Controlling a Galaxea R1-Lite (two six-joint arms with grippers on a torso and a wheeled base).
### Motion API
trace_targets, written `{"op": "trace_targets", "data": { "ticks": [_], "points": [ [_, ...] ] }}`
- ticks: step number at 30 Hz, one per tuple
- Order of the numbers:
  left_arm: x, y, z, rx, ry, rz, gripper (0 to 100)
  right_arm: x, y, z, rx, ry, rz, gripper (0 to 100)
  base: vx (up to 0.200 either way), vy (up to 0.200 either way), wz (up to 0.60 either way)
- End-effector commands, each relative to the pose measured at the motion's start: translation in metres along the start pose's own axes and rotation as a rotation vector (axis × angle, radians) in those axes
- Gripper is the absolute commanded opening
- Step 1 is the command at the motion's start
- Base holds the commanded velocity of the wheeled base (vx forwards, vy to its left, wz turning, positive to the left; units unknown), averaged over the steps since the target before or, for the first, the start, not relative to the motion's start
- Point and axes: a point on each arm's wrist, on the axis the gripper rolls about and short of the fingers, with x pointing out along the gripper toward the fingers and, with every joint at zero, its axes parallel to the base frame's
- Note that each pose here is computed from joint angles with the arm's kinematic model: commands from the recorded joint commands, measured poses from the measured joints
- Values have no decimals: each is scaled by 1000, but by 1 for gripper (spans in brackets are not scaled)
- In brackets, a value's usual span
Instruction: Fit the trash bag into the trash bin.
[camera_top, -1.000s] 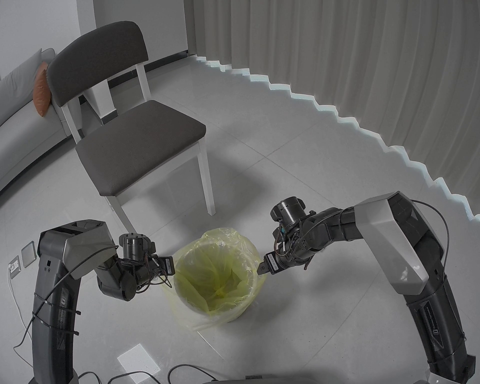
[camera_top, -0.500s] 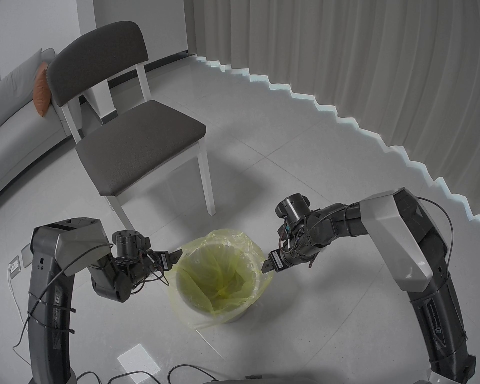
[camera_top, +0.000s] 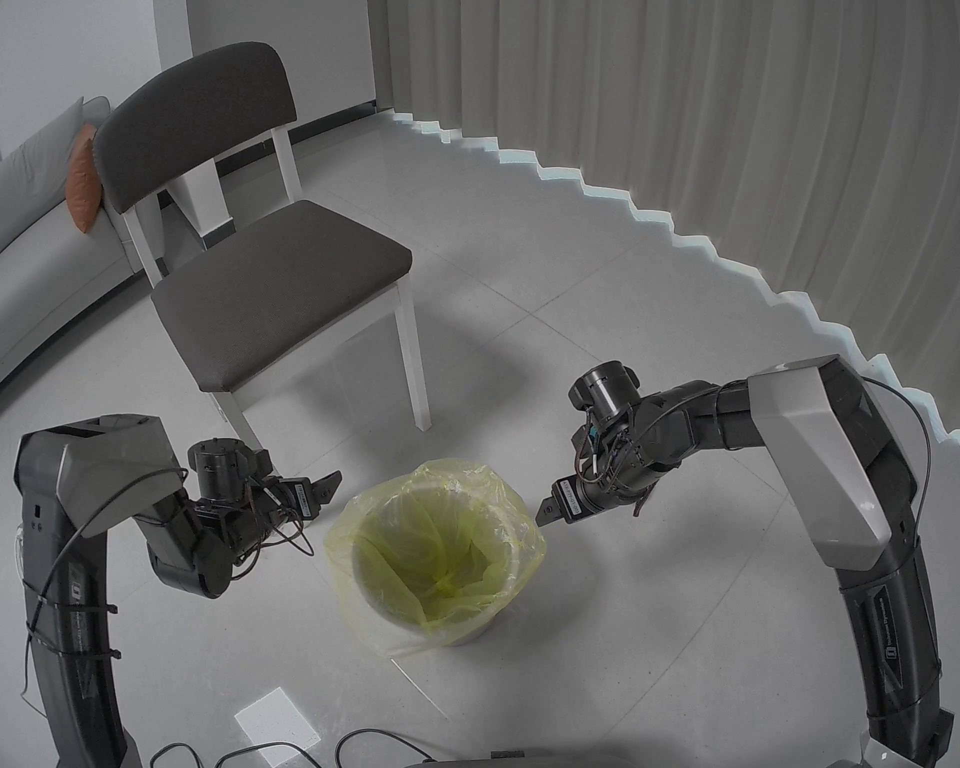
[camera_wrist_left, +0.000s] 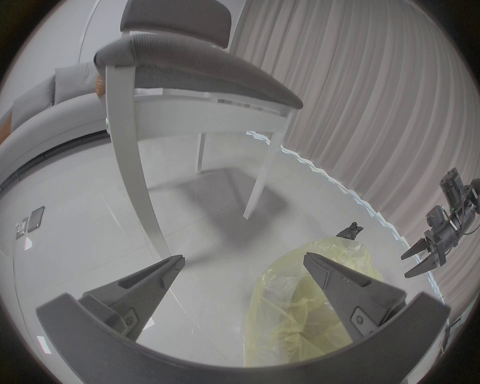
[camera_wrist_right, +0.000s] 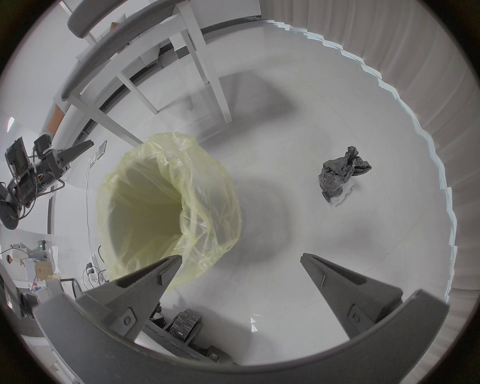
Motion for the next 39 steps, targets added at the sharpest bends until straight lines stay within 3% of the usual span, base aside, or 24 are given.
{"op": "trace_targets", "data": {
  "ticks": [1, 6, 10, 12, 18, 22, 26, 29, 34, 39],
  "points": [
    [-40, -13, 46, 55, 12, 5, 100, -29, -5, 7, 9, -32, -3, 100, 0, 0, 0],
    [-91, -50, 98, 72, 64, -45, 100, -48, -2, 5, 7, -41, 1, 100, 0, 0, 0],
    [-119, -70, 109, 77, 65, -92, 100, -63, 1, 3, 11, -47, 4, 100, 0, 0, 0],
    [-132, -77, 100, 57, 76, -127, 100, -68, 3, 1, 31, -46, 5, 100, 0, 0, 0],
    [-159, -78, 91, 30, -63, -233, 100, -90, 6, -2, 51, -61, 3, 100, 0, 0, 0],
    [-172, -77, 82, 47, -22, -242, 100, -99, 5, -4, 53, -62, 2, 100, 0, 0, 0],
    [-191, -77, 77, 60, -11, -318, 100, -101, 5, -6, 56, -60, -17, 100, 0, 0, 0],
    [-195, -74, 67, 70, -112, -389, 100, -101, 3, -8, 77, -54, -30, 100, 0, 0, 0],
    [-182, -69, 55, 65, -208, -399, 100, -98, -6, -12, 106, -39, -42, 100, 40, 0, 0],
    [-178, -69, 55, 62, -223, -403, 100, -94, -20, -15, 127, -23, -59, 100, 200, 0, 0]
  ]
}}
